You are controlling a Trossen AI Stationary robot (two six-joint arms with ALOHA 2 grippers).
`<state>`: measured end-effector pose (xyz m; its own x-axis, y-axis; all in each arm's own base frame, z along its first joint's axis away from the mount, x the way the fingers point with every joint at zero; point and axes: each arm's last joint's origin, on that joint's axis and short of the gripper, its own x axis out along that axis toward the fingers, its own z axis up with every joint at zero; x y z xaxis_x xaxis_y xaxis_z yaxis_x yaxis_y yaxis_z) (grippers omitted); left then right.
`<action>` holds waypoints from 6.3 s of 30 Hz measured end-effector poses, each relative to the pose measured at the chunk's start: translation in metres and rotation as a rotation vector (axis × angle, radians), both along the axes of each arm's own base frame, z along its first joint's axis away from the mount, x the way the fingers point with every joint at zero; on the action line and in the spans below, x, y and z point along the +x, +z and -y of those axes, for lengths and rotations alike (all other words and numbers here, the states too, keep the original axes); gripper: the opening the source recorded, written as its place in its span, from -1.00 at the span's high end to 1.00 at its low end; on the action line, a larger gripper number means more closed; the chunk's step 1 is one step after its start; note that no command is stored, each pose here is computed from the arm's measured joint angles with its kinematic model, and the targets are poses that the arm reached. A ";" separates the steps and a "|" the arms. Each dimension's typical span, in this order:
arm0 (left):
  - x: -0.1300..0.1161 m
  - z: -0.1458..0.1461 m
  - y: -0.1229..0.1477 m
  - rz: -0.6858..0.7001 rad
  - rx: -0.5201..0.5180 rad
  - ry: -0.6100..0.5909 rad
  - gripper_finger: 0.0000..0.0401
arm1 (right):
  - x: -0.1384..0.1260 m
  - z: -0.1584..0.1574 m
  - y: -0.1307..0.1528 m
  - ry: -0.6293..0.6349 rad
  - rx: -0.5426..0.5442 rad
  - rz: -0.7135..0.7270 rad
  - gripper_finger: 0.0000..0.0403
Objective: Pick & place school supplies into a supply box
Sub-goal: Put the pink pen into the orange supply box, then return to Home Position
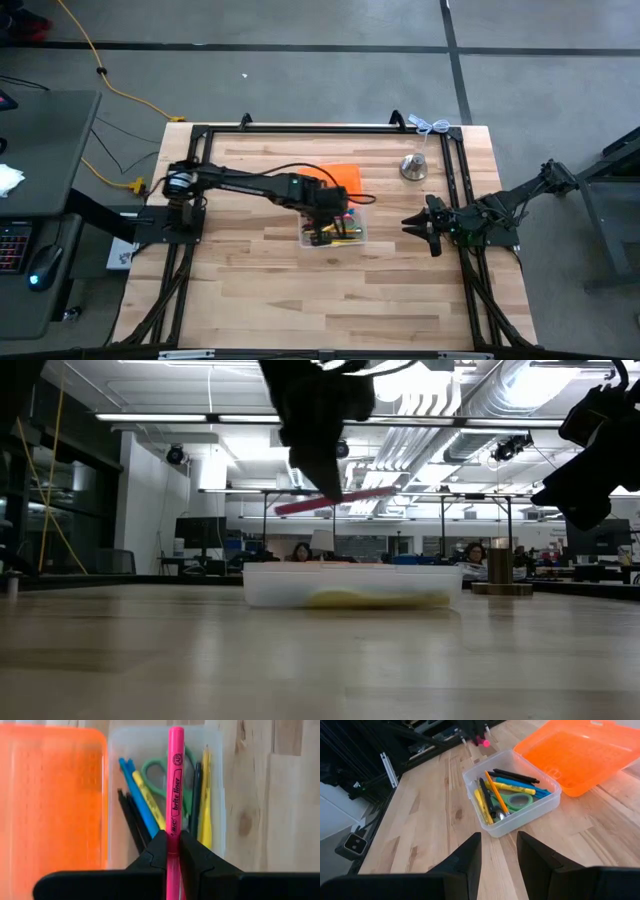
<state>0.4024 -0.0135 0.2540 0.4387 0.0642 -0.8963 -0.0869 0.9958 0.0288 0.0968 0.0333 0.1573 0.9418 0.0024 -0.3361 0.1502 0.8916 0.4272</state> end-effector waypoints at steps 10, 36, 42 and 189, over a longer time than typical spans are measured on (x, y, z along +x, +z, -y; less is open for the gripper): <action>0.031 0.001 -0.016 -0.100 0.055 -0.075 0.72 | 0.000 0.000 0.000 0.010 0.004 -0.002 0.49; 0.043 -0.011 -0.067 -0.232 0.003 -0.064 0.72 | 0.000 -0.001 -0.001 0.032 0.008 -0.012 0.49; 0.043 -0.013 -0.068 -0.233 0.016 -0.054 0.72 | 0.000 -0.001 -0.001 0.031 0.008 -0.013 0.49; -0.217 0.041 0.116 0.457 -0.139 0.083 0.06 | 0.002 -0.004 0.021 0.138 -0.005 0.212 0.49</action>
<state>0.1852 -0.0549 0.3701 0.7882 0.0089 -0.6154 -0.1391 0.9766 -0.1641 0.0989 0.0376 0.1785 0.9821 0.1348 -0.1318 -0.0655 0.8995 0.4320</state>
